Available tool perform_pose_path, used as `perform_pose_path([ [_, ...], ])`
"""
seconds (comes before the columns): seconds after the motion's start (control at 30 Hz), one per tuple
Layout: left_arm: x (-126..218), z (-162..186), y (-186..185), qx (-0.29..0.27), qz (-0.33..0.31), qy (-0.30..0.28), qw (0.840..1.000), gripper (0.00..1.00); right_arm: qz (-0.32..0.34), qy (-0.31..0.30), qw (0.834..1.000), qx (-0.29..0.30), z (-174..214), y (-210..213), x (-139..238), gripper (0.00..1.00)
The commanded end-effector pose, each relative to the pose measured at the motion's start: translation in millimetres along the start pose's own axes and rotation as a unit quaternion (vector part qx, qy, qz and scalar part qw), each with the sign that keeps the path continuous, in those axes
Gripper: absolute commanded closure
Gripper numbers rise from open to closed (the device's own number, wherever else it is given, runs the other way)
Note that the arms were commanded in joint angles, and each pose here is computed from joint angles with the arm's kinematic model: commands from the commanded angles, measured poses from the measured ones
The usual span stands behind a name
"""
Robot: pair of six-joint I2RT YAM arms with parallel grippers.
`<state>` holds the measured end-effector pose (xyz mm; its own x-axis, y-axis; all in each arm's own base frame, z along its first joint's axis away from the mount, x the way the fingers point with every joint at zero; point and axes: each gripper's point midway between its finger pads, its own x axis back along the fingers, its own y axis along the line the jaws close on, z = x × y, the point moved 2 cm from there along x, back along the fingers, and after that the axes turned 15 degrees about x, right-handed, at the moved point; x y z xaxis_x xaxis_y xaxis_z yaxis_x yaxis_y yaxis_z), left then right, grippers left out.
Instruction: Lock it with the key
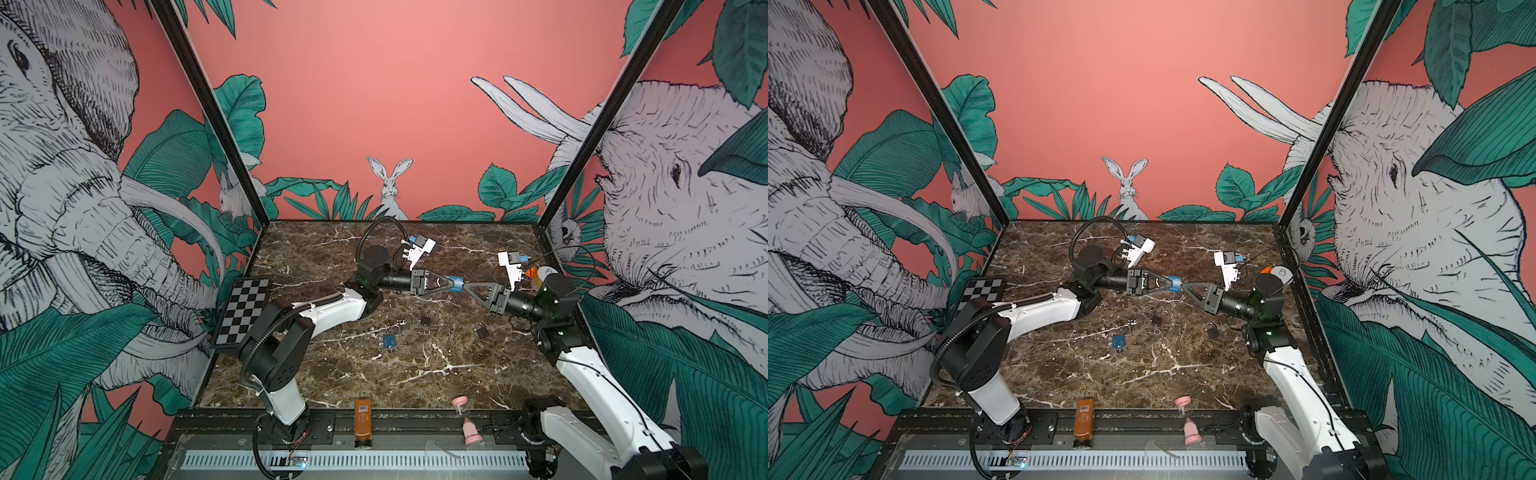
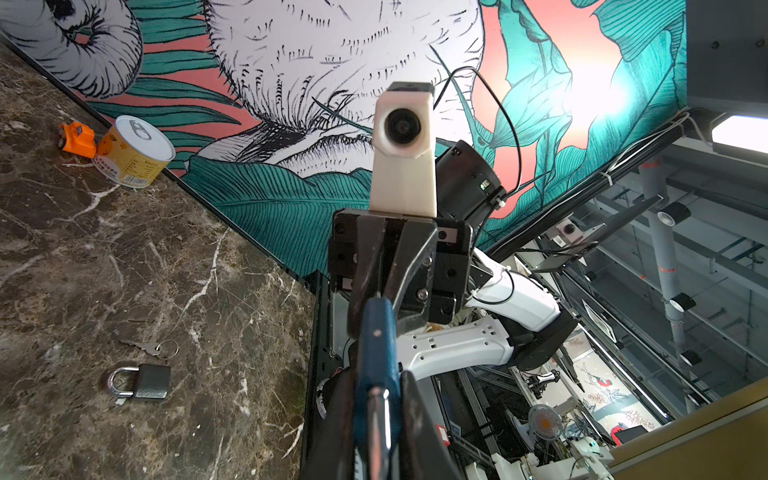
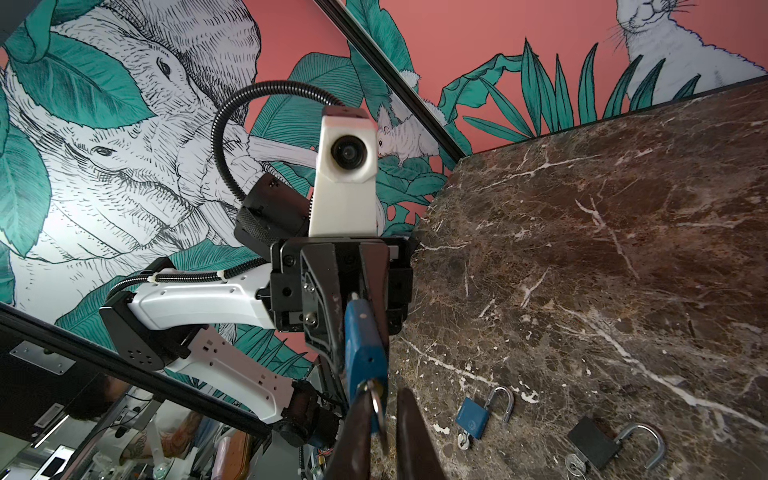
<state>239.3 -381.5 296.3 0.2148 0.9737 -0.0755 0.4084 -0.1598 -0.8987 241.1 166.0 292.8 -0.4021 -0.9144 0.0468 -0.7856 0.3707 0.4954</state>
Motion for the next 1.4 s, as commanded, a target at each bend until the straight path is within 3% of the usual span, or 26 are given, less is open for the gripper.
perform_pose_path([
  [0.0,2.7,-3.3,-23.6,-0.043,0.023,-0.004,0.999,1.00,-0.009,-0.012,1.000,0.023,-4.7,5.7,2.0,0.91],
  [0.23,2.6,-2.3,-18.8,-0.043,0.020,-0.005,0.999,1.00,-0.012,-0.017,1.000,0.020,-4.5,4.9,3.1,1.00],
  [0.67,23.3,-16.3,-10.5,-0.056,0.017,-0.017,0.998,1.00,-0.002,-0.040,0.999,0.010,-2.4,-5.5,18.0,1.00],
  [0.8,20.3,-12.2,13.9,-0.026,-0.034,0.002,0.999,1.00,0.046,-0.019,0.999,-0.019,11.9,-25.0,20.2,1.00],
  [0.87,19.4,-3.6,40.5,-0.009,-0.100,0.022,0.995,1.00,0.135,0.009,0.990,-0.049,31.4,-51.7,26.7,1.00],
  [1.0,23.9,1.9,78.0,-0.052,-0.253,0.054,0.965,1.00,0.256,0.017,0.959,-0.123,67.9,-90.8,43.7,1.00],
  [1.1,15.8,3.4,91.9,-0.016,-0.258,0.105,0.960,1.00,0.299,0.020,0.941,-0.156,95.1,-103.3,49.5,1.00],
  [1.17,-0.7,16.4,97.8,-0.037,-0.244,0.151,0.957,1.00,0.337,0.027,0.928,-0.156,111.5,-107.0,55.1,1.00],
  [1.27,-8.5,41.1,114.4,-0.054,-0.262,0.227,0.937,1.00,0.368,0.019,0.915,-0.163,130.7,-109.0,59.8,1.00],
  [1.37,-12.3,49.7,123.3,-0.039,-0.242,0.254,0.936,1.00,0.384,0.008,0.908,-0.170,145.1,-110.8,62.1,1.00],
])
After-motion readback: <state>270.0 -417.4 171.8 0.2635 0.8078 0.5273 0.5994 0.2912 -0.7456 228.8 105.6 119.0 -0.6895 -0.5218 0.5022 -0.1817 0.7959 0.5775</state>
